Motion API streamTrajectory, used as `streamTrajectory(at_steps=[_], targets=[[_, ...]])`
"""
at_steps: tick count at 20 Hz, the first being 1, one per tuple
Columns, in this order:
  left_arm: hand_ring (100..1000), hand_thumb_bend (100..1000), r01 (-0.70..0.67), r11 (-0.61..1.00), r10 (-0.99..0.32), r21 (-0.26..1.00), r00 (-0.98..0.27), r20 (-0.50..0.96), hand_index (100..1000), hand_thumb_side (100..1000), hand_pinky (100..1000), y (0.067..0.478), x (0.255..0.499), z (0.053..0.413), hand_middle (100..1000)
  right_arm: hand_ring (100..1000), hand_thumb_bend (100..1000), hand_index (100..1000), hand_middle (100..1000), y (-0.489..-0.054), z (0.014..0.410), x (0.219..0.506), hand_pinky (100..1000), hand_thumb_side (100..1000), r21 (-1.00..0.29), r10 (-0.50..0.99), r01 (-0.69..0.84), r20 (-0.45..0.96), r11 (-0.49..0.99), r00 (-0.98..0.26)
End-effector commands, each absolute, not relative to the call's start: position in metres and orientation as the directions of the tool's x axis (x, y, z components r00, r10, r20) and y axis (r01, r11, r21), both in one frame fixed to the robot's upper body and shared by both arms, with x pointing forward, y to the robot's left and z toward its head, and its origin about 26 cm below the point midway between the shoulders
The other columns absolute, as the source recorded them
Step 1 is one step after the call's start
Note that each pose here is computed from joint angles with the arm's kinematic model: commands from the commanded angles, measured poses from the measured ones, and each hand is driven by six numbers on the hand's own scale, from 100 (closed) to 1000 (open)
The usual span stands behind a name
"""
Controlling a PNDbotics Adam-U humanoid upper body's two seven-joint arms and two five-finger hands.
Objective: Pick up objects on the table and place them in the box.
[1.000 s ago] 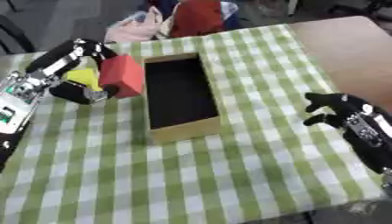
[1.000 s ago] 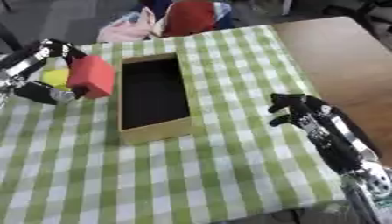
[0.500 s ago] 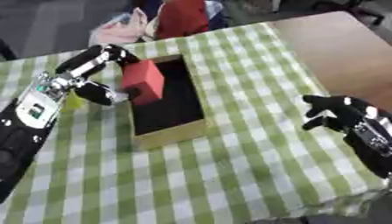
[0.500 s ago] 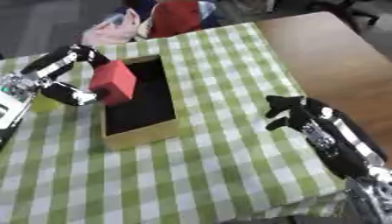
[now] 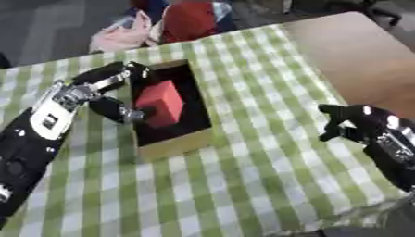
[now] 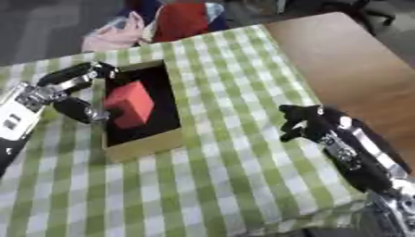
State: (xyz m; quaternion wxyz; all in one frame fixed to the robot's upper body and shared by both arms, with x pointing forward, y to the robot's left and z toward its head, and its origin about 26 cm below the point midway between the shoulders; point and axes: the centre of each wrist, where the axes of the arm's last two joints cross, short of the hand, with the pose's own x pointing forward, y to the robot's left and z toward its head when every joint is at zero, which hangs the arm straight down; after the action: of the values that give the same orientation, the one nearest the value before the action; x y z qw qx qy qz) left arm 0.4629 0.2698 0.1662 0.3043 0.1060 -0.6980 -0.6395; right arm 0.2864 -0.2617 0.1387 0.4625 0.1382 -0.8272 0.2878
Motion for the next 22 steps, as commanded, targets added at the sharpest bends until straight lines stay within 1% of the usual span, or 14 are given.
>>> streamTrajectory(at_steps=[1,2,5,9,10,12,15,16,17,20,22], targets=[[704,435,0.22,0.043,-0.509,0.975,-0.835,0.21,831,688,763,0.275,0.462,0.181,719,923,100,743,581,-0.263,0.146,0.286,655,718,-0.372,0.042,-0.499,0.831,0.783,-0.554],[724,486,0.217,0.036,-0.509,0.976,-0.836,0.205,842,732,771,0.276,0.462,0.183,742,924,100,742,579,-0.263,0.146,0.286,656,718,-0.371,0.041,-0.5,0.832,0.782,-0.554],[746,568,0.208,0.028,-0.507,0.978,-0.84,0.193,857,794,785,0.277,0.46,0.186,768,925,100,741,577,-0.264,0.145,0.286,655,718,-0.369,0.042,-0.498,0.833,0.784,-0.551],[741,563,0.189,0.045,-0.508,0.981,-0.841,0.185,854,787,781,0.28,0.458,0.191,761,925,100,742,580,-0.264,0.145,0.286,655,718,-0.368,0.043,-0.496,0.833,0.787,-0.551],[731,531,0.177,0.065,-0.516,0.982,-0.836,0.185,847,732,775,0.284,0.458,0.195,745,925,100,742,580,-0.264,0.144,0.286,655,718,-0.367,0.045,-0.493,0.834,0.788,-0.55],[730,503,0.138,0.117,-0.545,0.983,-0.819,0.18,844,686,773,0.297,0.454,0.206,743,925,100,742,580,-0.266,0.143,0.285,655,719,-0.366,0.05,-0.488,0.836,0.793,-0.547],[739,496,0.093,0.144,-0.595,0.985,-0.787,0.161,847,639,776,0.316,0.449,0.217,751,925,100,742,580,-0.267,0.142,0.285,655,719,-0.366,0.056,-0.483,0.837,0.795,-0.544],[746,486,0.078,0.144,-0.613,0.987,-0.775,0.15,850,592,777,0.322,0.447,0.22,758,925,100,742,579,-0.267,0.141,0.285,655,720,-0.366,0.057,-0.482,0.838,0.796,-0.543],[747,484,0.063,0.142,-0.631,0.988,-0.764,0.139,851,586,777,0.329,0.446,0.222,758,925,100,742,579,-0.268,0.141,0.285,655,720,-0.367,0.059,-0.48,0.838,0.797,-0.542],[766,478,0.031,0.13,-0.682,0.991,-0.723,0.112,863,508,780,0.348,0.441,0.225,778,925,100,742,579,-0.268,0.14,0.285,655,719,-0.367,0.062,-0.477,0.839,0.799,-0.541],[766,481,0.018,0.124,-0.714,0.992,-0.692,0.102,867,480,779,0.359,0.44,0.224,783,925,100,742,579,-0.269,0.14,0.284,655,719,-0.367,0.063,-0.476,0.839,0.799,-0.541]])
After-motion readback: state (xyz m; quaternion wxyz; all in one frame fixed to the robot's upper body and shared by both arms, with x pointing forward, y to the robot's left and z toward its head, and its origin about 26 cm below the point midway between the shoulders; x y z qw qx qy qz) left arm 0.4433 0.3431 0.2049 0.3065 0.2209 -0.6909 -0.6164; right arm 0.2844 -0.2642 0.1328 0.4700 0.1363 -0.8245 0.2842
